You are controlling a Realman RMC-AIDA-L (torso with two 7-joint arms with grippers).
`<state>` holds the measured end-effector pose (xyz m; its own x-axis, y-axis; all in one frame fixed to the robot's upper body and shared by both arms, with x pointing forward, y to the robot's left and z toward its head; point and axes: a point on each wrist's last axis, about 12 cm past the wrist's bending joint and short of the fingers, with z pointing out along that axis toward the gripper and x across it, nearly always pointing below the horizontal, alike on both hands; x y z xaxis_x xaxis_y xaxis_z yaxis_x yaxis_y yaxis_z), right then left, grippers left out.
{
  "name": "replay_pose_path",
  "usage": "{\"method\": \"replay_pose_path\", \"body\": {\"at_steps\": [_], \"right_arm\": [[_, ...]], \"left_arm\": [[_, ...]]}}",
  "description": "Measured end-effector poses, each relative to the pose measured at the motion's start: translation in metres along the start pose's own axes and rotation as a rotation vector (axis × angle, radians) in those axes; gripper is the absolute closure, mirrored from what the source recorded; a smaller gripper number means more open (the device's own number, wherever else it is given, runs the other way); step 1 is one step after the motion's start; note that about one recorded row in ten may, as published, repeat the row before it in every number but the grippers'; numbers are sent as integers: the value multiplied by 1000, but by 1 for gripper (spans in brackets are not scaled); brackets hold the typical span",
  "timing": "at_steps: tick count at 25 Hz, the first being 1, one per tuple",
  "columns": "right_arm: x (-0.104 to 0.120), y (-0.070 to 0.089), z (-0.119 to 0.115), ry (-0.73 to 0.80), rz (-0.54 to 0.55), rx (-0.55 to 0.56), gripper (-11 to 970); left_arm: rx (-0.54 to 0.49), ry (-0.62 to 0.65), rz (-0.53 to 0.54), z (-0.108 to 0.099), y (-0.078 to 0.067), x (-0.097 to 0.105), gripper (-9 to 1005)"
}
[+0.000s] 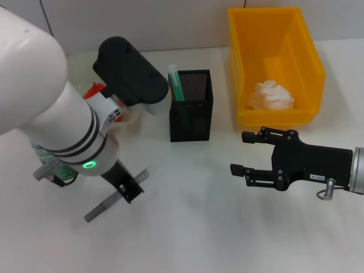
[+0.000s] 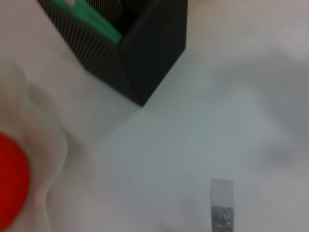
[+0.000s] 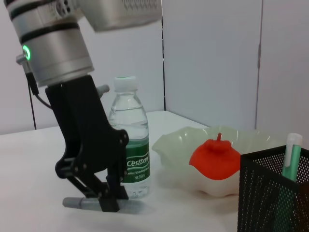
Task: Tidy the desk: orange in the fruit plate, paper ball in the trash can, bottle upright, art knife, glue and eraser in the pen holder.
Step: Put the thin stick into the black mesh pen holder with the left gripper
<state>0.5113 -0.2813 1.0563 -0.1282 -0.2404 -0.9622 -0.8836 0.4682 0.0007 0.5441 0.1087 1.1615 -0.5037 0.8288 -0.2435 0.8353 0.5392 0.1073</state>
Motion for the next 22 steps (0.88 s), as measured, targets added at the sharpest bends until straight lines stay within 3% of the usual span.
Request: {"method": "replay_pose_path", "body": {"at_steps": [22], "right_arm": [[1, 1, 0, 3, 5, 3, 194]], "left_arm": [[-34, -312, 71, -43, -15, -32, 864]]}}
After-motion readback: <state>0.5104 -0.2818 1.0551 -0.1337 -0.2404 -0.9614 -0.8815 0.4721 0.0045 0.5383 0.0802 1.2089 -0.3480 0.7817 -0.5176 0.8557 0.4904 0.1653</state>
